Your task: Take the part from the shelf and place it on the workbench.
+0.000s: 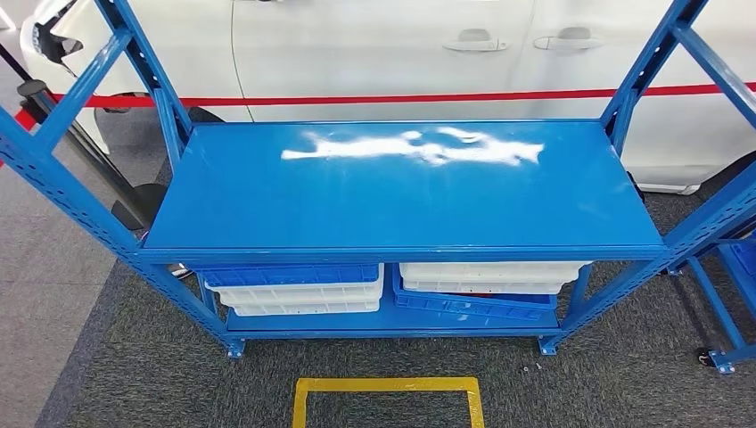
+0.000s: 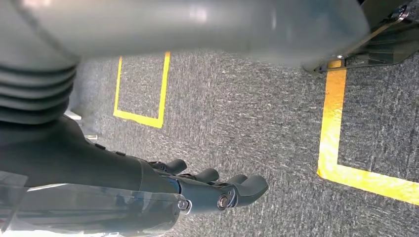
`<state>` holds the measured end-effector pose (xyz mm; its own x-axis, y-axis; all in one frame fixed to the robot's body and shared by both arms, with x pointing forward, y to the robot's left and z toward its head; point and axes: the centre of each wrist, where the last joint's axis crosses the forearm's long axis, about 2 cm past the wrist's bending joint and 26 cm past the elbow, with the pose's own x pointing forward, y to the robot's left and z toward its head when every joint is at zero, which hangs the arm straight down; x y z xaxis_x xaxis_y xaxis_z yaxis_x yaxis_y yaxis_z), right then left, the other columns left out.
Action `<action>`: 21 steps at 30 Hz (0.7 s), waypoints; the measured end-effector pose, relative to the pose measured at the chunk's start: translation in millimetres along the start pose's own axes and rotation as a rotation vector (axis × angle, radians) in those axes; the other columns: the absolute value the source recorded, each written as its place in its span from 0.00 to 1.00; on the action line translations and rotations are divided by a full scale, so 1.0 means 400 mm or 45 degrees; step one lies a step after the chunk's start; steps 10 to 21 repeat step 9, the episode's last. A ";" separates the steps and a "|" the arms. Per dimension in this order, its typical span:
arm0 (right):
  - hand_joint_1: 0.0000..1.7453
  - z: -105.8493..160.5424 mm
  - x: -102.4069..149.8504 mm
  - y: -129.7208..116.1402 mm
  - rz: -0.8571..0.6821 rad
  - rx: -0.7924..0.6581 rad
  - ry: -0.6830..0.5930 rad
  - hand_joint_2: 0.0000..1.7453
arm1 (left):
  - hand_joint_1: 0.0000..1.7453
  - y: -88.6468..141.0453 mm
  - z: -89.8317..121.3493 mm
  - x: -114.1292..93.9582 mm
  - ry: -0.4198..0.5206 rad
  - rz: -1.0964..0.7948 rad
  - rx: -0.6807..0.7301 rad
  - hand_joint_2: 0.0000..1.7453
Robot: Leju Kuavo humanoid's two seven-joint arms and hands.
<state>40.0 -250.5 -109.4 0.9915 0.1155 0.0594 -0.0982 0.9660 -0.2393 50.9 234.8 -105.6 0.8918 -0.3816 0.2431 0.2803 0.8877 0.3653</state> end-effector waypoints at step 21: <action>0.00 0.000 0.001 -0.001 0.021 -0.004 -0.017 1.00 | 0.00 0.008 -0.002 -0.007 -0.007 -0.009 0.061 1.00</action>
